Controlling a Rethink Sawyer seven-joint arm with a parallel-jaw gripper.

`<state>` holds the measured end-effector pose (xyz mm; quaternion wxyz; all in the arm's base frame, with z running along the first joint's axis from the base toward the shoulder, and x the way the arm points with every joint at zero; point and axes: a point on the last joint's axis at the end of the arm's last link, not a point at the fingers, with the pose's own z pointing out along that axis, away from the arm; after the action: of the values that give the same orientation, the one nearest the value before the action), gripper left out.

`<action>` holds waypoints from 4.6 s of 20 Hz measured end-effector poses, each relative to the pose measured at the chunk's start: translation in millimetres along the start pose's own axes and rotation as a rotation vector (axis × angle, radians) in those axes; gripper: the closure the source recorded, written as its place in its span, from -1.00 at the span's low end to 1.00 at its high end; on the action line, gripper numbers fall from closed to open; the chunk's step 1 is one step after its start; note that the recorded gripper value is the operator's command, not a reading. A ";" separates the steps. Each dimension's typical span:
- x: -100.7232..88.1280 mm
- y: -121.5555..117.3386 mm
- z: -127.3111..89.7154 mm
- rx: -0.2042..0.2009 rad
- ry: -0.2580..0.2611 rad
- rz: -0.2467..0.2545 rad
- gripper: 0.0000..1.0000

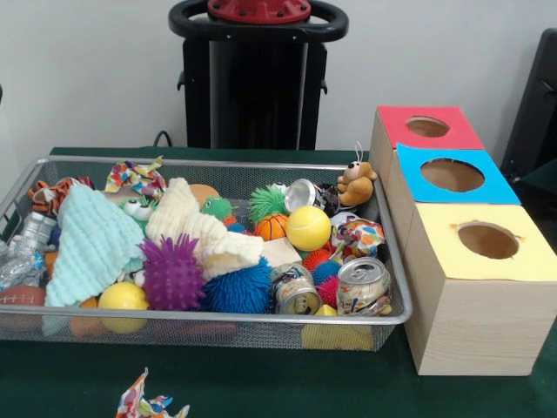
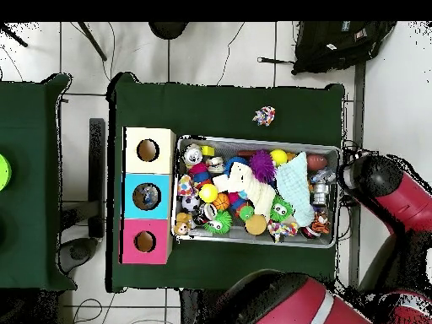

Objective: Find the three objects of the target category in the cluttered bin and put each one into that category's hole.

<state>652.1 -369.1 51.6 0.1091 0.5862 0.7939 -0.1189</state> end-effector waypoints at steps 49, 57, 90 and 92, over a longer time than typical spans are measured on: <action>74.9 4.2 20.0 0.019 0.117 -0.035 -1.00; 88.8 -9.1 26.0 0.045 0.145 -0.034 -1.00; 104.8 -11.7 51.8 0.037 0.207 -0.016 -1.00; 104.7 -11.5 52.2 0.035 0.207 -0.015 -1.00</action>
<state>612.7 -294.2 -29.9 0.0152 0.5912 0.8032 -0.0724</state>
